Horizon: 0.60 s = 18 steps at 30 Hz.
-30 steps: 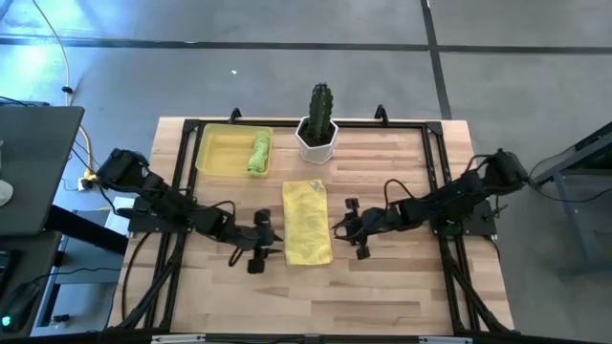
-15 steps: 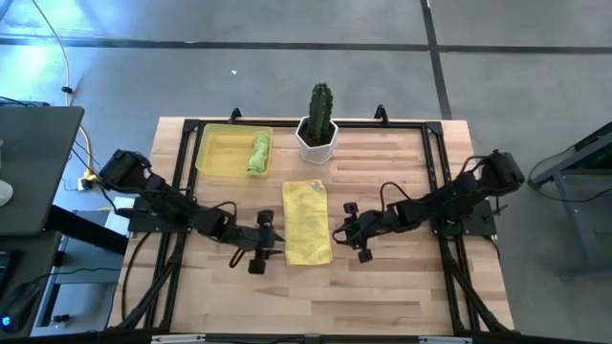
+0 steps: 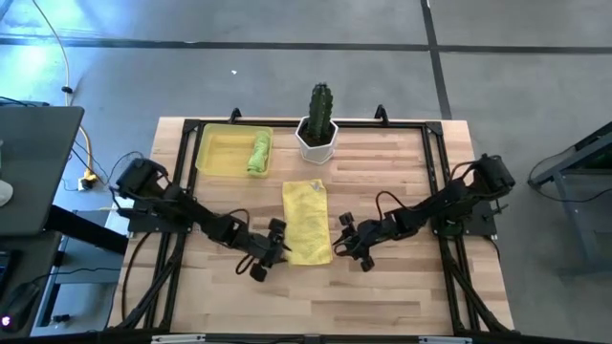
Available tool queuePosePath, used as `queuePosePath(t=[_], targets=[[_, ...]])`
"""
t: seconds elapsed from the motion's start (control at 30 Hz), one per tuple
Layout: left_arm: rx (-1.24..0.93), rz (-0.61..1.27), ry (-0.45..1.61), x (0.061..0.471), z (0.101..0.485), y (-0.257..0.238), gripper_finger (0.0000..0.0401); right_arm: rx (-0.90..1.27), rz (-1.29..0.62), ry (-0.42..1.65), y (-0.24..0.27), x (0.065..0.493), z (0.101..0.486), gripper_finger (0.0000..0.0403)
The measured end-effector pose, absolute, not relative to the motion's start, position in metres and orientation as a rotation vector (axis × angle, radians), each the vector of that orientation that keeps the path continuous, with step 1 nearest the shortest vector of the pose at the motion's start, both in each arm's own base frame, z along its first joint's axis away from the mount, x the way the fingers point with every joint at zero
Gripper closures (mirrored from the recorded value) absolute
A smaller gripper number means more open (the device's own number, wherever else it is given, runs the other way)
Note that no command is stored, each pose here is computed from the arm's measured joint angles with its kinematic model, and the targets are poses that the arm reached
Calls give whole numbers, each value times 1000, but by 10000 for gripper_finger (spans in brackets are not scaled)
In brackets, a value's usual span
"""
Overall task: Roll microfiber towels into tight, uniform cylinder then place into a basket
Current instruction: Roll the yellow microfiber towel
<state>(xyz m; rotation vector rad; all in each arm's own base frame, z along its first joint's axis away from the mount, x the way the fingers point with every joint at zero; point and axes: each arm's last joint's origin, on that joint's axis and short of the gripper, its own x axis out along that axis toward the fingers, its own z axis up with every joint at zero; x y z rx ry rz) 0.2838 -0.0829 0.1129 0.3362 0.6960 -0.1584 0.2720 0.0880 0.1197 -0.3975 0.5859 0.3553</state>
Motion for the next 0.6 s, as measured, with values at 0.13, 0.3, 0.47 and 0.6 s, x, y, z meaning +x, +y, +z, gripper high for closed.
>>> queuePosePath(t=[0.13, 0.3, 0.47, 0.6], targets=[[362, -199, 708, 297, 105, -88, 260, -391, 359, 587, 89, 273, 117, 267], [367, -202, 750, 306, 96, -91, 260, -379, 408, 592, 91, 275, 109, 267], [310, -202, 767, 309, 93, -92, 263, -370, 440, 605, 94, 279, 105, 267], [270, -194, 773, 309, 93, -92, 270, -376, 455, 605, 96, 282, 103, 267]])
